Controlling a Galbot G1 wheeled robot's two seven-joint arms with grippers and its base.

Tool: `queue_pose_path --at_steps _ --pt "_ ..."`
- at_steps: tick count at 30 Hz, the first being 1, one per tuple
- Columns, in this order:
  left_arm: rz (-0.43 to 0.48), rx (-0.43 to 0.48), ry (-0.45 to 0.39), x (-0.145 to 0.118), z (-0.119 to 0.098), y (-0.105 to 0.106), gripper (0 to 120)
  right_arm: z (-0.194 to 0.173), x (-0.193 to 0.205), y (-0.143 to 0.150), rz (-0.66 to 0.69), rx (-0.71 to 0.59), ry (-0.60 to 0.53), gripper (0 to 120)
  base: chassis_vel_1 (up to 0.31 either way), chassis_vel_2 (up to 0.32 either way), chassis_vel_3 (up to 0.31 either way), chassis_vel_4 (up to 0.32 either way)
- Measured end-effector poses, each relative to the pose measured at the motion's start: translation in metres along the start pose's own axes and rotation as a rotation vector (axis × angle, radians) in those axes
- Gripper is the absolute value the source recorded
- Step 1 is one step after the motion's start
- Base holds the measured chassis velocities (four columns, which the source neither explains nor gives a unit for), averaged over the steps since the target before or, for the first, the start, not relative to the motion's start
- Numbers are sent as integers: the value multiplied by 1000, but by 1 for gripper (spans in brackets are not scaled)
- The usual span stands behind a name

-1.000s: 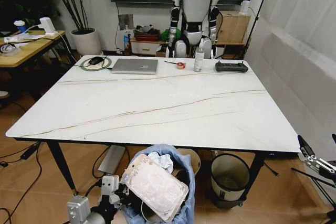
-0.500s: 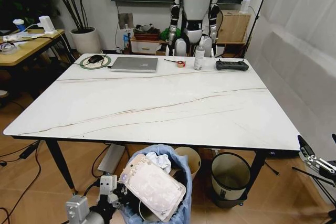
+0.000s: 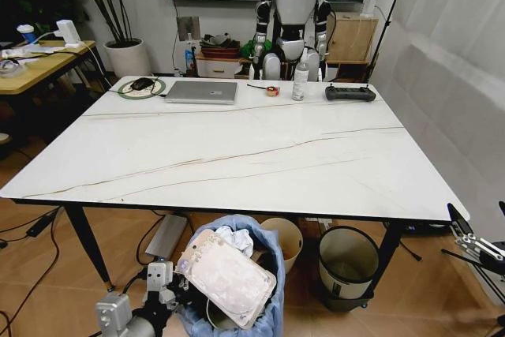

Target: Pick up the trash bin and place the trash from the table into it.

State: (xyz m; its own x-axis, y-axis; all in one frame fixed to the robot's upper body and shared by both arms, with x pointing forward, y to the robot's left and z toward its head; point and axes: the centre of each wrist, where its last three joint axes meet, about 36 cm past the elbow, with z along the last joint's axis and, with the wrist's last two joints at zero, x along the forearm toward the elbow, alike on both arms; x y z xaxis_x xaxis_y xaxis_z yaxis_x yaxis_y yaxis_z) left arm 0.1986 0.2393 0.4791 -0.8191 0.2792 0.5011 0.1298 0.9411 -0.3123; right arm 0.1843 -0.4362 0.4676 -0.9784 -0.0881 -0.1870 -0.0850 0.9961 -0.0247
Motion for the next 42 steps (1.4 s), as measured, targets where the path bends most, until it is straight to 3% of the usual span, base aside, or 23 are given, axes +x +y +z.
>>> queue_pose_path --at_steps 42 --pt "-45 49 1 -8 8 6 0 0 0 0 0 0 0 100 0 0 0 0"
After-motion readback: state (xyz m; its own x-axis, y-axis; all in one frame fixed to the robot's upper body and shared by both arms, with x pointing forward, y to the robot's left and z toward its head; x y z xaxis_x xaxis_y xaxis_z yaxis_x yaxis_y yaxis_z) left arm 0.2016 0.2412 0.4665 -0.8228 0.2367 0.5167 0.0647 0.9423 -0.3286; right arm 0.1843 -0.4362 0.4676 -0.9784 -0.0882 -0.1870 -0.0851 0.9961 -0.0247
